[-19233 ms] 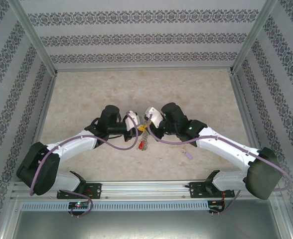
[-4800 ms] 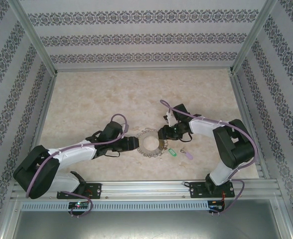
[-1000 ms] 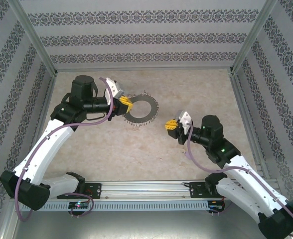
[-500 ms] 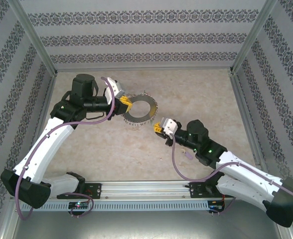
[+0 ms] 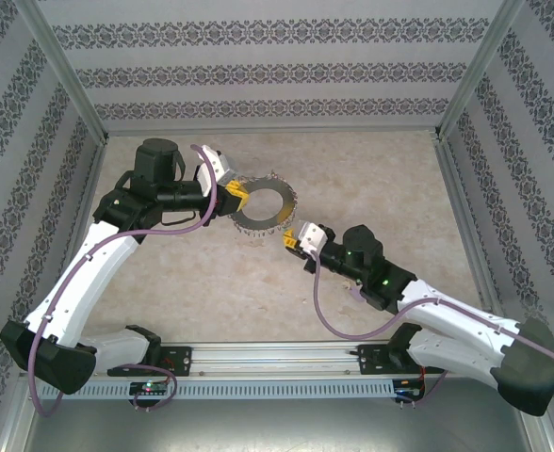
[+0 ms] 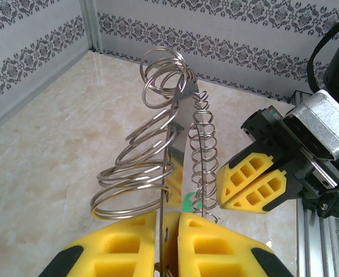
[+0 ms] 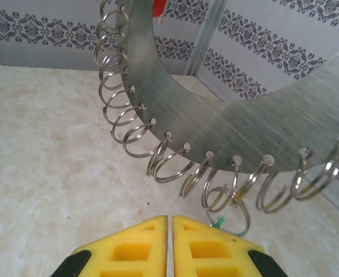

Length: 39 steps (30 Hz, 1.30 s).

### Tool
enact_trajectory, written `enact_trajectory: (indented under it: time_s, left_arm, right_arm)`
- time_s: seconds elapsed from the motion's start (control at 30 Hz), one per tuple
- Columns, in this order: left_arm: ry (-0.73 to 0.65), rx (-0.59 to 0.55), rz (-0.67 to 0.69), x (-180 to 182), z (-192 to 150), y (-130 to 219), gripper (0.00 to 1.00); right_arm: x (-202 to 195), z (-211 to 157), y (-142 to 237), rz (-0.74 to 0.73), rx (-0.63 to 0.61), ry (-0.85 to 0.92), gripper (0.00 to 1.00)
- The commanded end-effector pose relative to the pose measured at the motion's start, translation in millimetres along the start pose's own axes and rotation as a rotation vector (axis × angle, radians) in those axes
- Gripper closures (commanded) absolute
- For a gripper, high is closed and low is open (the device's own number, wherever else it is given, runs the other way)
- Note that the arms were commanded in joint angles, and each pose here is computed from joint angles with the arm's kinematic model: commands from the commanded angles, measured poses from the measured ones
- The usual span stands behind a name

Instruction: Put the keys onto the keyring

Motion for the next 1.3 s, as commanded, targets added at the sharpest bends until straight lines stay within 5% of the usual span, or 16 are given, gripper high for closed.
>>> enact_trajectory:
  time_s: [0.0, 0.77, 1.27]
  left_arm:
    - [-0.054, -0.039, -0.002, -4, 14, 7, 1.00]
    - [-0.040, -0.050, -0.010, -8, 16, 8, 1.00]
    - [-0.032, -0.052, -0.005, -8, 16, 7, 1.00]
  right_arm:
    - [-1, 7, -5, -0.015, -0.044, -0.016, 0.88]
    - [-8, -6, -8, -0.166, -0.056, -0.116, 0.83]
    - [-8, 7, -4, -0.116, -0.137, -0.101, 0.88]
Point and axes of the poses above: each hand's point on the last joint's axis, 136 mm out from that joint toward the fingers, its own y axis back along the fingers, its own x axis along the line the jaws close on, z = x × y, the point moved 10 cm from there along y, back along the fingers, and after that the axes turned 7 degrees about y, right-handed, at the moved point
